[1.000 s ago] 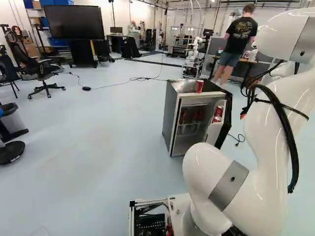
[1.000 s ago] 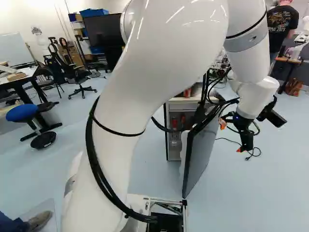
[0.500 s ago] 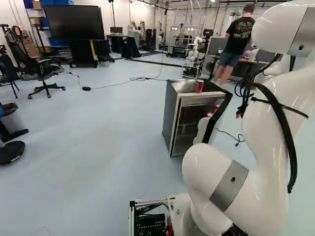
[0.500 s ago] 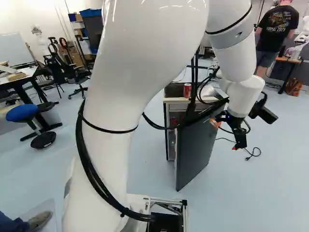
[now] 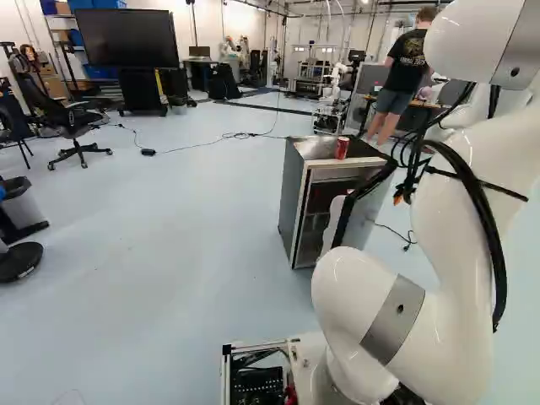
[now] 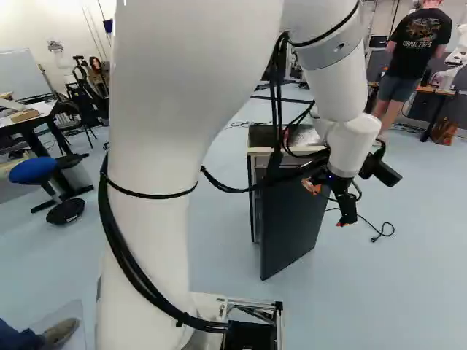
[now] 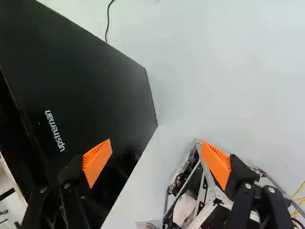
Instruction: Grab a drink from the fridge
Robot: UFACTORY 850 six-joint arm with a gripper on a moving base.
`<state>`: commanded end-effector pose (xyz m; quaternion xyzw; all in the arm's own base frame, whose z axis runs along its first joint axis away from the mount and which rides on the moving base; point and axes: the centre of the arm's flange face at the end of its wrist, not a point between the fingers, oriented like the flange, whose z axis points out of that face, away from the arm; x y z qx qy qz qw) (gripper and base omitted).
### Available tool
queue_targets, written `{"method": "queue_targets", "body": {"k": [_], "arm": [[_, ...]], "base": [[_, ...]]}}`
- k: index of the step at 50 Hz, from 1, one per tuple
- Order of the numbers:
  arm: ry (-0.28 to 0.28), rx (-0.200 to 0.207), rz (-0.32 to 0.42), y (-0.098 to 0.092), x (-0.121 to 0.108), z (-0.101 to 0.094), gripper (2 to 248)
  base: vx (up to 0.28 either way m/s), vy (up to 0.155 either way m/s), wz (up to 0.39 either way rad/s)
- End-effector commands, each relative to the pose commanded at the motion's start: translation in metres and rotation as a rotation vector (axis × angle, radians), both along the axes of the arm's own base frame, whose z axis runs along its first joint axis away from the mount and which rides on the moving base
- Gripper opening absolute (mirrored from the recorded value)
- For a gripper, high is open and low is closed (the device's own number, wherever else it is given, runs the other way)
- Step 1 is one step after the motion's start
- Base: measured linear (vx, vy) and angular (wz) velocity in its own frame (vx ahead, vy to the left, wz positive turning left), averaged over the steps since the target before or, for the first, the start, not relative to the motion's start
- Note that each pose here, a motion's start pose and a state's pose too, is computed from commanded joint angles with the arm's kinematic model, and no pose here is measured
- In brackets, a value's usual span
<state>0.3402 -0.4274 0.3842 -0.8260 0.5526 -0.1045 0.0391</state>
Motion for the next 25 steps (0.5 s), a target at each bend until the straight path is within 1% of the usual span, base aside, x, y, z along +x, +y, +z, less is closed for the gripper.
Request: {"method": "queue_targets", "body": {"k": [12, 25], "arm": [[0.016, 0.013, 0.02, 0.016, 0.003, -0.016, 247], [0.022, -0.005, 0.037, 0.03, 0.009, -0.035, 247]], "base": [[0.0, 0.0, 0.0], [0.0, 0.0, 0.0]]}}
